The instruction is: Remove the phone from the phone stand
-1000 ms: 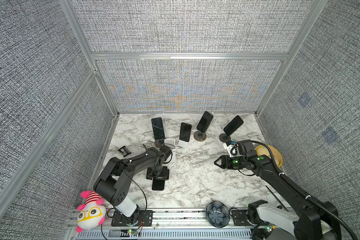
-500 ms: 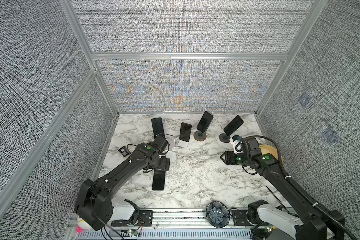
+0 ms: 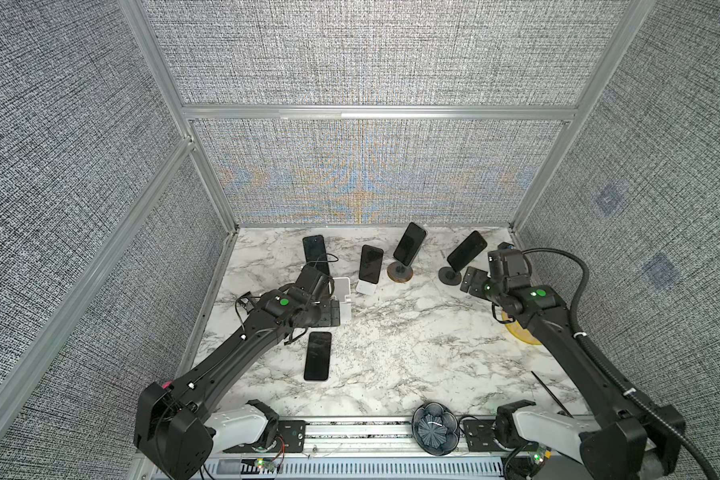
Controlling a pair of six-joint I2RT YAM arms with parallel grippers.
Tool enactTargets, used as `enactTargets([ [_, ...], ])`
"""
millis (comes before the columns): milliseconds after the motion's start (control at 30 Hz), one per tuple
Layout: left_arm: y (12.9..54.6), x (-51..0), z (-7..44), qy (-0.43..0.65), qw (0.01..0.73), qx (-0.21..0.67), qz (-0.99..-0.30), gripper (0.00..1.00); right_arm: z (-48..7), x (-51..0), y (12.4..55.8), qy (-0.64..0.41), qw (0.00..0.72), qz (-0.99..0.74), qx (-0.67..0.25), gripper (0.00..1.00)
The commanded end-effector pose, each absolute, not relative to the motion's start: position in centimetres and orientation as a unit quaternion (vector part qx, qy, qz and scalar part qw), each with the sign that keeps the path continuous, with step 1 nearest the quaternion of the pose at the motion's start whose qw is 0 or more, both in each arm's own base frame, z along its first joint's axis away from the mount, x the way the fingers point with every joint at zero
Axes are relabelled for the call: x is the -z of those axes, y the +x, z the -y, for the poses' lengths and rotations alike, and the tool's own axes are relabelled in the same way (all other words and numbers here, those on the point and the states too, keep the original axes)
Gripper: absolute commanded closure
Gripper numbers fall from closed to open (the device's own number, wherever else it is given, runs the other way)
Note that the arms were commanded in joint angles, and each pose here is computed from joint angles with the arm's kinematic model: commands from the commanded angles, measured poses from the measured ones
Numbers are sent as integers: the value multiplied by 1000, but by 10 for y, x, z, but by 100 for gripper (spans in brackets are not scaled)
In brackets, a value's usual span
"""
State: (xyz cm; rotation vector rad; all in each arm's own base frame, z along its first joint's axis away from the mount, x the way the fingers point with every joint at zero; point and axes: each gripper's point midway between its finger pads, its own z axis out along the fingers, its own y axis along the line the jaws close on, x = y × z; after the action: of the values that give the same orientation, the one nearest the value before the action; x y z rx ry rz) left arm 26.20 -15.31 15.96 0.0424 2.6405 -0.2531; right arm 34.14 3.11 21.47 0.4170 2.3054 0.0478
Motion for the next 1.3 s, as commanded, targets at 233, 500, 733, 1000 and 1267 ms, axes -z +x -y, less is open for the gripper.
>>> enactTargets([
  [233, 280, -174, 147, 22, 291, 68, -954, 5, -46, -205, 364, 181, 380, -904, -80, 7],
  [500, 292, -189, 153, 20, 332, 86, -939, 4, -37, -185, 384, 156, 385, -903, -109, 16],
  [733, 297, -184, 164, 23, 330, 105, -938, 4, -35, -169, 399, 136, 369, -913, -113, 29],
  [1000, 310, -209, 193, 69, 349, 153, -922, 4, -27, -162, 404, 134, 361, -914, -131, 41],
  [1267, 310, -216, 210, 94, 356, 179, -912, 4, -26, -127, 371, 168, 326, -910, -195, 65],
])
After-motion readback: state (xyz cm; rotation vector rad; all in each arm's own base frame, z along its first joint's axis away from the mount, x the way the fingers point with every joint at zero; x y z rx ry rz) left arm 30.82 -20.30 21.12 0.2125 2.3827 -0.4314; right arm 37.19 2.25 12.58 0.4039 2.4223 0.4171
